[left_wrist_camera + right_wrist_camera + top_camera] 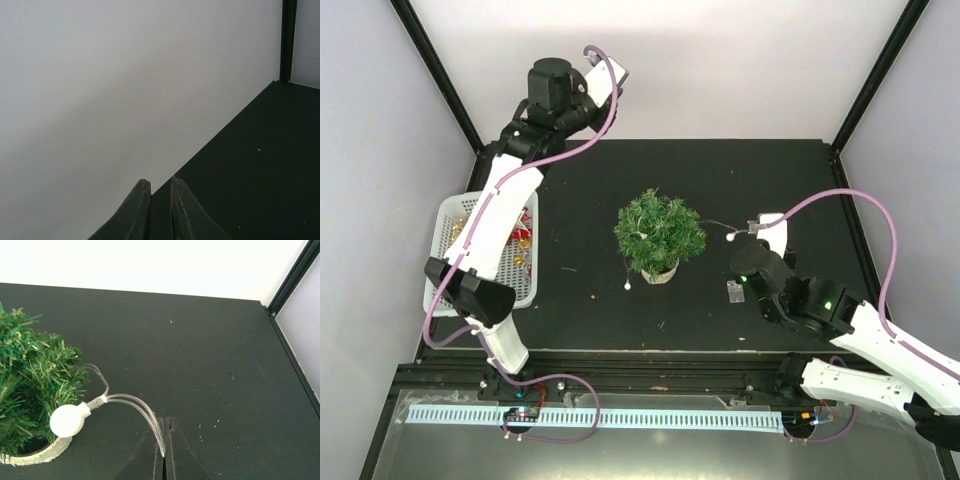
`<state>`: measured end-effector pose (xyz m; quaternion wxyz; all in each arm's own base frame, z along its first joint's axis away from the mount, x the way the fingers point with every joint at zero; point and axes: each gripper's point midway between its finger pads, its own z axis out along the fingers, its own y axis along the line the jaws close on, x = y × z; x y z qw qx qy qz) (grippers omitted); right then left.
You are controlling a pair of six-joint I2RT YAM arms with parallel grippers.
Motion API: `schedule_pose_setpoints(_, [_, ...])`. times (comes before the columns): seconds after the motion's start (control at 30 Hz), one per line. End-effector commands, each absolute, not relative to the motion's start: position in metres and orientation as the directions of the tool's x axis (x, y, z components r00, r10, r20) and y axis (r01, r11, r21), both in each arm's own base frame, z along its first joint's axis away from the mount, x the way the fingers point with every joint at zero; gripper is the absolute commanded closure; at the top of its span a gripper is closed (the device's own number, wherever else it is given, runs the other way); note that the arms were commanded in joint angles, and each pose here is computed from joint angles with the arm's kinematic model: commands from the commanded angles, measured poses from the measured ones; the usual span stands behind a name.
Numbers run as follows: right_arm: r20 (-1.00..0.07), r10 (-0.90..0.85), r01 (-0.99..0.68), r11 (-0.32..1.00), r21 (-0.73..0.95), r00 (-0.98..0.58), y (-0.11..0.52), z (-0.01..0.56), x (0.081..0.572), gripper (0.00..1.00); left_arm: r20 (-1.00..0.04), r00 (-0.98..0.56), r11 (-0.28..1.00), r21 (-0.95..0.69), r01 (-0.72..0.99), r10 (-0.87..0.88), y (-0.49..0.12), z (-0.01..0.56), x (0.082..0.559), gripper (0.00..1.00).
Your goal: Decorate the small christmas tree
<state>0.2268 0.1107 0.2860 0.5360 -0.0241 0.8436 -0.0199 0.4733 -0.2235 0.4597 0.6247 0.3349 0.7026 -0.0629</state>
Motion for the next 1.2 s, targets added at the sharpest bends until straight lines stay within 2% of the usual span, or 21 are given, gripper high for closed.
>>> schedule_pose_setpoints(0.0, [-0.913,-0.048,0.019,0.998,-0.06,-0.406,0.1,0.307,0.223,0.99,-0.94,0.084,0.803,0.328,0.498,0.332,-0.202,0.505,0.444,0.84])
schedule_pose_setpoints(0.2, [-0.916,-0.045,-0.017,0.999,-0.042,-0.399,0.102,0.329,0.218,0.99,-0.94,0.085,0.789,0.323,0.522,0.329,-0.195,0.506,0.414,0.76])
schedule_pose_setpoints(0.47, [-0.883,-0.154,-0.107,0.987,-0.118,-0.443,0.125,0.325,0.199,0.99,-0.932,0.078,0.748,0.332,0.575,0.354,-0.189,0.508,0.376,0.61])
schedule_pose_setpoints(0.63, [-0.871,-0.163,-0.142,0.984,-0.109,-0.464,0.134,0.326,0.185,0.99,-0.931,0.054,0.711,0.313,0.629,0.361,-0.19,0.504,0.35,0.54])
schedule_pose_setpoints(0.83, [-0.869,-0.194,-0.159,0.978,-0.135,-0.456,0.137,0.333,0.17,0.99,-0.924,0.024,0.677,0.296,0.674,0.381,-0.192,0.485,0.326,0.48])
schedule_pose_setpoints(0.97, [-0.862,-0.218,-0.22,0.967,-0.128,-0.459,0.154,0.334,0.16,0.99,-0.922,0.019,0.664,0.293,0.688,0.387,-0.191,0.478,0.31,0.46])
schedule_pose_setpoints(1.17, [-0.848,-0.24,-0.278,0.954,-0.115,-0.473,0.17,0.328,0.148,0.99,-0.919,0.033,0.633,0.296,0.715,0.393,-0.187,0.477,0.281,0.39])
